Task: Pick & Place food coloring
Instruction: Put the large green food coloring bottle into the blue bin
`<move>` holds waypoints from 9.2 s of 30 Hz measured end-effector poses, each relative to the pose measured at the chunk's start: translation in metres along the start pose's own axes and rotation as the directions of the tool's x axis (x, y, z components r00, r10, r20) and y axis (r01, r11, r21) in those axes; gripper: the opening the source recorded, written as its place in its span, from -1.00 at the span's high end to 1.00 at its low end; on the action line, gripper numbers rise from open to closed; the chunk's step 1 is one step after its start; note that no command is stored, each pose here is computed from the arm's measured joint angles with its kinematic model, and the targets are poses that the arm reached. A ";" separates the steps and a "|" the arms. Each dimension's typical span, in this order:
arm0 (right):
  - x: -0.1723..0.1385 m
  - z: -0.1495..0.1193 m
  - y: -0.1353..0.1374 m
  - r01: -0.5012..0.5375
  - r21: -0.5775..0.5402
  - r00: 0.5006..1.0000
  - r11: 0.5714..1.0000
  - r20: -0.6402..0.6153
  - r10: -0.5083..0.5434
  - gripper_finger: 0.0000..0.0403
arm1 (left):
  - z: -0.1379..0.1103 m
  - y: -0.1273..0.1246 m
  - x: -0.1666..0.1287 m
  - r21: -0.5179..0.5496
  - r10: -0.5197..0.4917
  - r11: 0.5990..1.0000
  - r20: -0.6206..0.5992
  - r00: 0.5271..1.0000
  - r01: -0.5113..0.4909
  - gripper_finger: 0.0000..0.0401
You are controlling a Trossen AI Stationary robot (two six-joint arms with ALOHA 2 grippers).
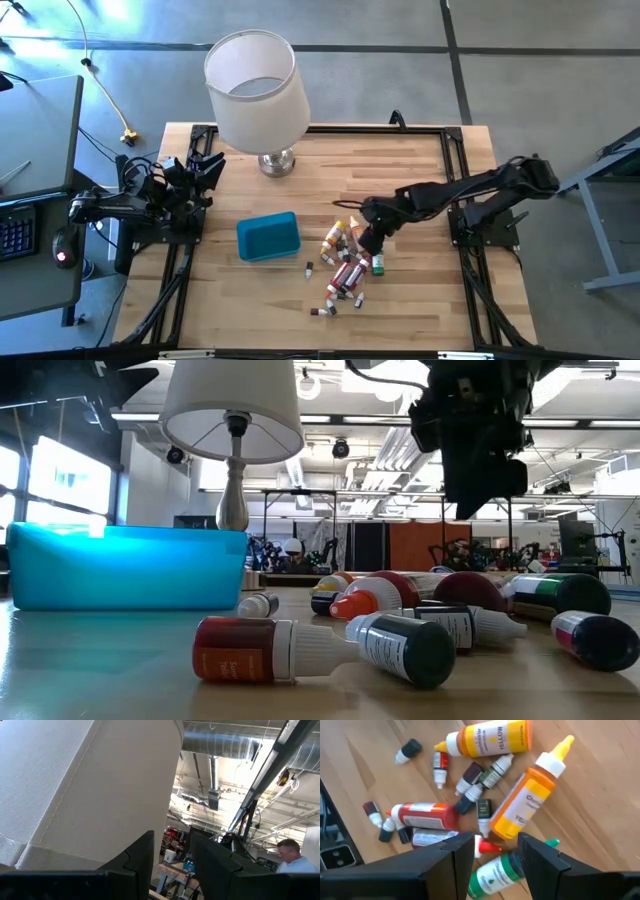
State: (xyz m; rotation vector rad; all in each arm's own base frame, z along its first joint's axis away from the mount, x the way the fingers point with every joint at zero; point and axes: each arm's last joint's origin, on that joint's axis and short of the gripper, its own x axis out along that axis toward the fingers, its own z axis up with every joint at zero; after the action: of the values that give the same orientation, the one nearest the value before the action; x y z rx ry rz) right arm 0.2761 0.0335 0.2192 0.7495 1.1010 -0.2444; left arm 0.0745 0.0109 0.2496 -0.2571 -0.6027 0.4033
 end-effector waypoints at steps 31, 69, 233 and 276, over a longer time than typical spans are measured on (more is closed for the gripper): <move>0.038 -0.014 -0.014 0.282 0.396 0.958 0.874 -0.163 -0.235 0.12 | -0.004 0.000 0.000 -0.010 -0.026 1.000 -0.037 0.999 0.026 0.36; 0.067 -0.044 -0.030 0.224 0.507 0.975 0.832 -0.112 -0.194 0.12 | -0.004 -0.001 0.000 -0.014 -0.050 0.999 -0.040 0.998 0.050 0.36; 0.061 -0.066 -0.019 0.226 0.466 0.962 0.855 -0.242 -0.123 0.35 | -0.005 -0.001 0.000 -0.034 -0.057 0.998 -0.049 0.997 0.056 0.36; 0.062 -0.089 -0.016 0.277 0.360 0.919 0.891 -0.370 -0.136 0.44 | -0.005 -0.001 0.000 -0.034 -0.056 0.998 -0.049 0.997 0.054 0.36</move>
State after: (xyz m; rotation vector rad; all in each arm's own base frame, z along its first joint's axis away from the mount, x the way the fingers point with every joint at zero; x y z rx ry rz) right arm 0.2317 0.0910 0.1369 1.0718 1.4854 -0.5594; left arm 0.0774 0.0093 0.2464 -0.2805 -0.5670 0.3336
